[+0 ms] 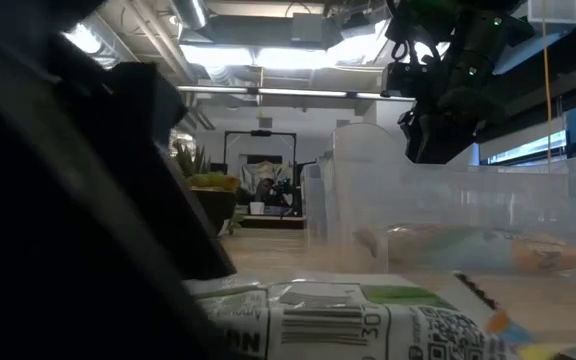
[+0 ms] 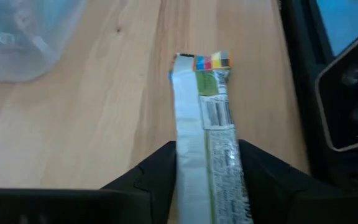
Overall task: Pick and place Granola Bars by type
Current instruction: Put the yellow granola bar into the bottom transparent bin
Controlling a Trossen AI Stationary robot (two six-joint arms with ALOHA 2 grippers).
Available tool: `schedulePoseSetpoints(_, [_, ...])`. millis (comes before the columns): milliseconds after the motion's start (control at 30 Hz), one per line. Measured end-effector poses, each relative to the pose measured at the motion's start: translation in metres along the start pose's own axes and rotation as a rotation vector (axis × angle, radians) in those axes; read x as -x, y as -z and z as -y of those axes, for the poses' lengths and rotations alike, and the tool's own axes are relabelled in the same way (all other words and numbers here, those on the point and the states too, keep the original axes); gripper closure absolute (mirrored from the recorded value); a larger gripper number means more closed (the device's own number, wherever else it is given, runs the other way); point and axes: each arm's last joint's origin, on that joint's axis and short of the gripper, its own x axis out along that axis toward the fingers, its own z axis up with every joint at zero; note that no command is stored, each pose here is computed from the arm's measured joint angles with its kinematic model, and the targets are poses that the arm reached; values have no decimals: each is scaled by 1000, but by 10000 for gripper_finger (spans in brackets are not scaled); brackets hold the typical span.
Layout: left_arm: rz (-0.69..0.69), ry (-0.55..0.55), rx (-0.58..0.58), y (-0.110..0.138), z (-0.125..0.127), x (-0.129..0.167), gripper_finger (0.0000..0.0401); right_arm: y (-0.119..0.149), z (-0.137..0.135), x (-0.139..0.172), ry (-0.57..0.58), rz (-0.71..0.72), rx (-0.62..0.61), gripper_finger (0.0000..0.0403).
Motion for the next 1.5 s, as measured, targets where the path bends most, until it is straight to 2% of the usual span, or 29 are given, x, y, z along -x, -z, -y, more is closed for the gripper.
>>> schedulePoseSetpoints(300, [-2, -26, -45, -6, -9, -4, 315, -1, 0, 1, -1, 2, -12, 196])
schedulePoseSetpoints(567, [6, -69, -58, -21, -21, 7, 334, -16, 1, 11, -20, 57, -32, 196])
schedulePoseSetpoints(700, [17, -79, -34, -39, -29, 23, 334, -21, 1, 16, -48, 56, -29, 196])
schedulePoseSetpoints(833, [35, -81, -7, -60, -42, 43, 335, -27, -4, 25, -169, 61, -17, 196])
schedulePoseSetpoints(933, [86, -105, 16, -82, -57, 56, 335, -30, -8, 33, -208, 61, -11, 196])
schedulePoseSetpoints(1100, [129, -134, 16, -112, -88, 63, 335, -32, -11, 63, -68, 165, -81, 196])
schedulePoseSetpoints(1167, [121, -120, -18, -122, -100, 60, 335, -28, -12, 76, -33, 207, -89, 196])
schedulePoseSetpoints(1300, [119, -41, -91, -137, -122, 45, 335, -16, -14, 101, -45, 271, -132, 196])
schedulePoseSetpoints(1400, [123, 37, -110, -146, -136, 32, 335, -2, -16, 113, -67, 277, -173, 196])
schedulePoseSetpoints(1500, [109, 50, -105, -148, -148, 19, 335, 11, -18, 121, -91, 264, -214, 196])
